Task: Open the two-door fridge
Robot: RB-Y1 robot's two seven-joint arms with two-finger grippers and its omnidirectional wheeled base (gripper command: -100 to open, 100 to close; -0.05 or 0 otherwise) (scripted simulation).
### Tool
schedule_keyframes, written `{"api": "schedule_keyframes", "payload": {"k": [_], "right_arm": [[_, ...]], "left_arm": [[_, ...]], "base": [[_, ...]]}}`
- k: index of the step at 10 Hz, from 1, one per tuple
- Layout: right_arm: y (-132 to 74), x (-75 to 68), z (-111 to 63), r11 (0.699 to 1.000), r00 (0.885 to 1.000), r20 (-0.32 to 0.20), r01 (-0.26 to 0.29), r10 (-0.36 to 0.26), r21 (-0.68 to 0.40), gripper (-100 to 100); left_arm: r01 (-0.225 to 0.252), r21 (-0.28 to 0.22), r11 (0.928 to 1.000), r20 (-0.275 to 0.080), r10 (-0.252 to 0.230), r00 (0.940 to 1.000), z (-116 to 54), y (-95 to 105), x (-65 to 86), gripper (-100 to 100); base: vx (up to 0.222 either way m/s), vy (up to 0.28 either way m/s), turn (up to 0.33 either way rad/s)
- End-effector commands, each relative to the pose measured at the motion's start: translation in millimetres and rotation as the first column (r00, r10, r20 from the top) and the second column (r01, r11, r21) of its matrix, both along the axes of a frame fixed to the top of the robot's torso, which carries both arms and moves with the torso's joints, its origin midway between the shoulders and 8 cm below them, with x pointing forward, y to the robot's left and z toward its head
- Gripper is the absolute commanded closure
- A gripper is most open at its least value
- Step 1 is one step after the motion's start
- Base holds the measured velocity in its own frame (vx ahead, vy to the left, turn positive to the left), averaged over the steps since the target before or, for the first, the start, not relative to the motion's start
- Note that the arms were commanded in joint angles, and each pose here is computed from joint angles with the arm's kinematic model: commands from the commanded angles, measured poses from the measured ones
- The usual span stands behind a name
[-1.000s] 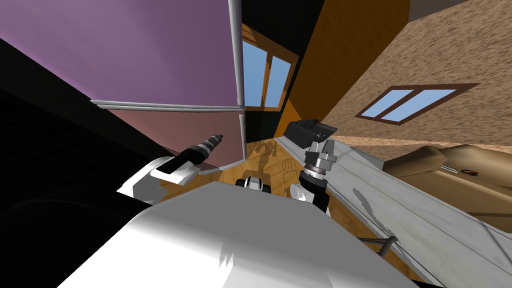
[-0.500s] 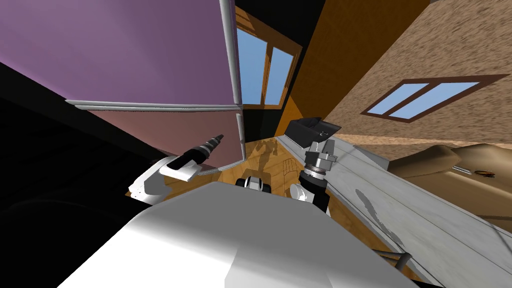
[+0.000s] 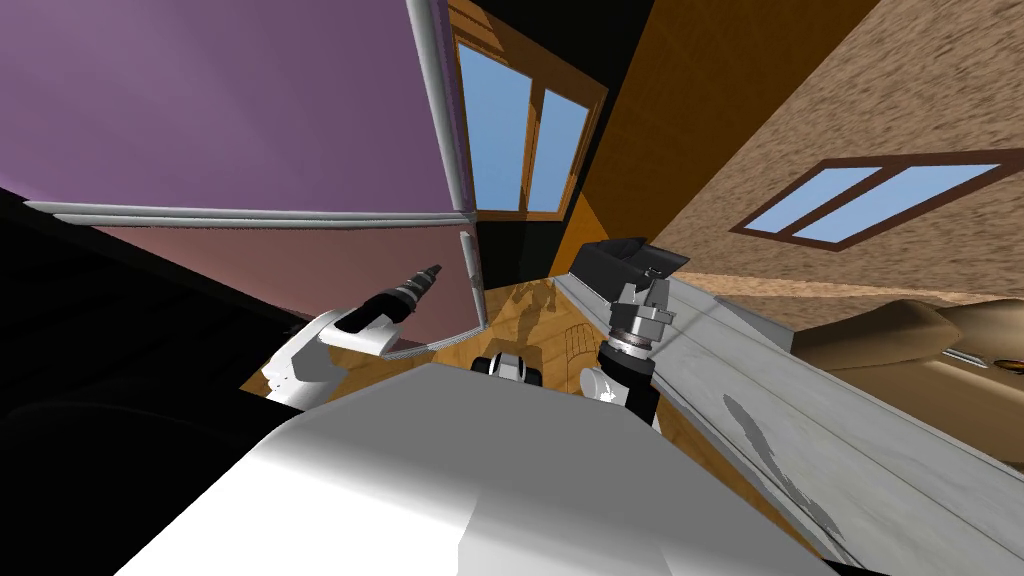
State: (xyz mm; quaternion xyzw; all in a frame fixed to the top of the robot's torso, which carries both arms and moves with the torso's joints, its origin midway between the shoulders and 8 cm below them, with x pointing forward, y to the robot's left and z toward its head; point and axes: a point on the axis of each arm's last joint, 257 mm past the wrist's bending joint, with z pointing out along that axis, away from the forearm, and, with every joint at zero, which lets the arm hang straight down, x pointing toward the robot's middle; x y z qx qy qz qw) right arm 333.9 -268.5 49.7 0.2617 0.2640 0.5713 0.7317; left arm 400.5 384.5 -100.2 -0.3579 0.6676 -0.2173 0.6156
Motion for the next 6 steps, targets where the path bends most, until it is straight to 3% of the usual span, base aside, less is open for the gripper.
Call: {"api": "schedule_keyframes", "payload": {"k": [1,4,6], "right_arm": [[0.0,0.0,0.0,1.000,1.000,0.000,0.000,0.000,0.000,0],[0.0,0.0,0.0,1.000,1.000,0.000,0.000,0.000,0.000,0],[0.0,0.0,0.0,1.000,1.000,0.000,0.000,0.000,0.000,0]], "left_arm": [[-0.029,0.005,0.9996,0.028,0.029,0.9992,17.5,11.1,1.2,-100],[-0.084,0.018,0.9963,0.008,0.084,0.9965,16.2,34.5,-0.4,-100],[-0.115,0.032,0.9929,0.009,0.114,0.9934,25.0,46.0,-3.1,-100]], "base": [[0.253,-0.060,0.036],[0.218,-0.078,0.031],[0.293,-0.127,0.034]]}}
